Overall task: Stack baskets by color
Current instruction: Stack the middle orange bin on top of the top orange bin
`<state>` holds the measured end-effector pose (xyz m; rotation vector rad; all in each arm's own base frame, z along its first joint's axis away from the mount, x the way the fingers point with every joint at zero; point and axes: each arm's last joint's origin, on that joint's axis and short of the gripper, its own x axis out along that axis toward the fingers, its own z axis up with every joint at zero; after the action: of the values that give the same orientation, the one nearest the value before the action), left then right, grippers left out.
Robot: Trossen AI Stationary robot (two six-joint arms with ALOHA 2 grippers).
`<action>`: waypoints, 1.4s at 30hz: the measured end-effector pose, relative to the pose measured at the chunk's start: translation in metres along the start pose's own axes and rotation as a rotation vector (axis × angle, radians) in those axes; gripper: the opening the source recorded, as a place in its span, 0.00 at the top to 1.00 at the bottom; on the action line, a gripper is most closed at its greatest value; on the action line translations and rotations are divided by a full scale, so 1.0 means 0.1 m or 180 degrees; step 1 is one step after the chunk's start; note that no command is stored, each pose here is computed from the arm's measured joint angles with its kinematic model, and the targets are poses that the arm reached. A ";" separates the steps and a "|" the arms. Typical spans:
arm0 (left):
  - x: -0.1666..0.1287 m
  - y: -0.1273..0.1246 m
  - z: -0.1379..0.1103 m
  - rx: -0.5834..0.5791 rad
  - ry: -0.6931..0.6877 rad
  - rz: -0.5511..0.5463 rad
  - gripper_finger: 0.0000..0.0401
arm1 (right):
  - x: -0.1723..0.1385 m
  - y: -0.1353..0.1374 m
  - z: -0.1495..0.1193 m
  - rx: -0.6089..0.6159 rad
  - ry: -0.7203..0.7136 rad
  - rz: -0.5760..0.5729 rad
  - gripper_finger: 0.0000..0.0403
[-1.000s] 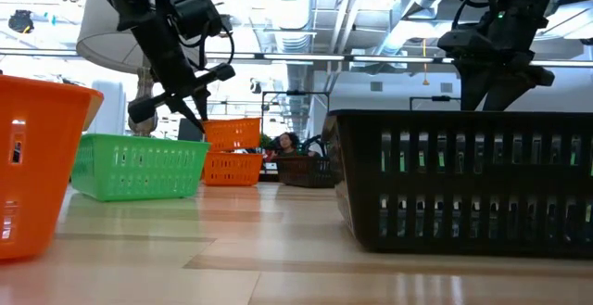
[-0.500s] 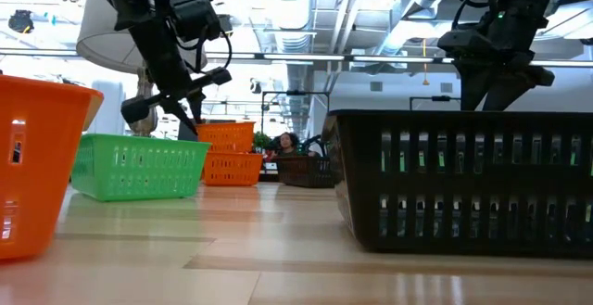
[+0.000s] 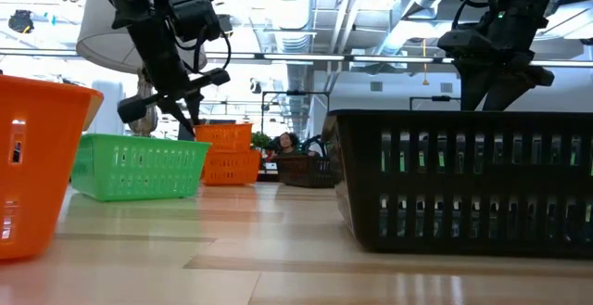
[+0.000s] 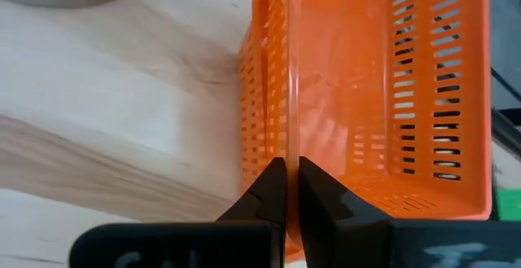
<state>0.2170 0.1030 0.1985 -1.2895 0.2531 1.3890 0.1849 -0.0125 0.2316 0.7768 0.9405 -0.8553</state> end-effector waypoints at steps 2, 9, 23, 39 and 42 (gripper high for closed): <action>0.00 0.01 0.00 0.0010 -0.0001 0.0029 1.00 | 0.00 0.00 0.00 0.0000 0.0000 0.0000 0.45; 0.00 0.01 0.00 0.0060 0.0049 0.0029 1.00 | 0.00 0.00 0.00 0.0000 0.0000 0.0000 0.45; -0.04 -0.04 -0.05 0.0263 0.0290 -0.0057 1.00 | 0.00 0.00 0.00 0.0001 0.0000 0.0000 0.45; -0.13 -0.09 -0.15 0.0553 0.0422 -0.0278 1.00 | 0.00 -0.01 0.01 -0.0048 -0.0045 -0.0031 0.45; -0.21 -0.15 -0.16 0.0571 0.0387 -0.0248 1.00 | 0.00 -0.01 0.01 -0.0050 -0.0066 -0.0043 0.45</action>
<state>0.2317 0.0832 0.2161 -1.2226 0.3972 1.1958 0.1847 -0.0135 0.2317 0.7476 0.9341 -0.8654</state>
